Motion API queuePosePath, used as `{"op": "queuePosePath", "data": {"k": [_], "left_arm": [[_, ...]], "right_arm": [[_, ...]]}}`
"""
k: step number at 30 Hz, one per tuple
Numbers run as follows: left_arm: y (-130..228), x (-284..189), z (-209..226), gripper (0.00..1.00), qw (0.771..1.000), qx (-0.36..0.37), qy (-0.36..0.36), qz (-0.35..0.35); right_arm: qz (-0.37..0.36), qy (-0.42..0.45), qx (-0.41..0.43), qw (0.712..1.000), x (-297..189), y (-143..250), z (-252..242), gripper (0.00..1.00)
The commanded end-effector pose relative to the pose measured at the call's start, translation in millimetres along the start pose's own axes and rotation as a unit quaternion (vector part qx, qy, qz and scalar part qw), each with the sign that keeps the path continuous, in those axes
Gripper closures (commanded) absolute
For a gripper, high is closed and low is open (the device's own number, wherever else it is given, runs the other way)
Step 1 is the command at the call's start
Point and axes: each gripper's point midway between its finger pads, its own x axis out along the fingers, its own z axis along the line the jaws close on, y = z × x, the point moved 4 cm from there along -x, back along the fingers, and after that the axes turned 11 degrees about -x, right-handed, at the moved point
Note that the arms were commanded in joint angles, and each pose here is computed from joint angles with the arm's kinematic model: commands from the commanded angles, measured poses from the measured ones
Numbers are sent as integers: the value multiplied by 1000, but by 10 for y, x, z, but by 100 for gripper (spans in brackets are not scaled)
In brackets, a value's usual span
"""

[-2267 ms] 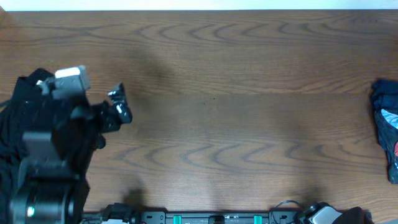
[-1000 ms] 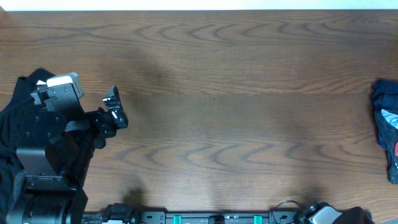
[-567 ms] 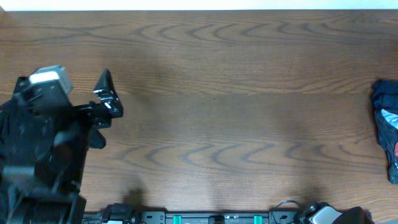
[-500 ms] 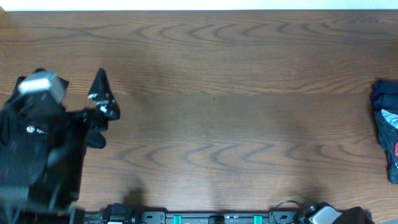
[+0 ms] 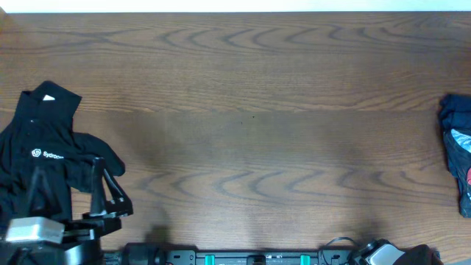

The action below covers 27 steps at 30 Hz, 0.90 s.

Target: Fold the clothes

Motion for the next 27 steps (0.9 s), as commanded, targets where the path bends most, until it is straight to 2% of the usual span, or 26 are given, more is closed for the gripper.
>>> {"op": "queuePosePath", "data": {"k": [1, 16, 27], "left_arm": [[164, -55, 122, 2, 1000, -25, -15, -5], [942, 176, 463, 2, 995, -91, -34, 27], [1227, 321, 539, 2, 995, -99, -11, 18]], "right_arm": [[1, -10, 3, 1000, -9, 3, 49, 1], [1, -10, 3, 1000, -8, 3, 50, 1], [1, -10, 3, 1000, -8, 2, 50, 1]]}}
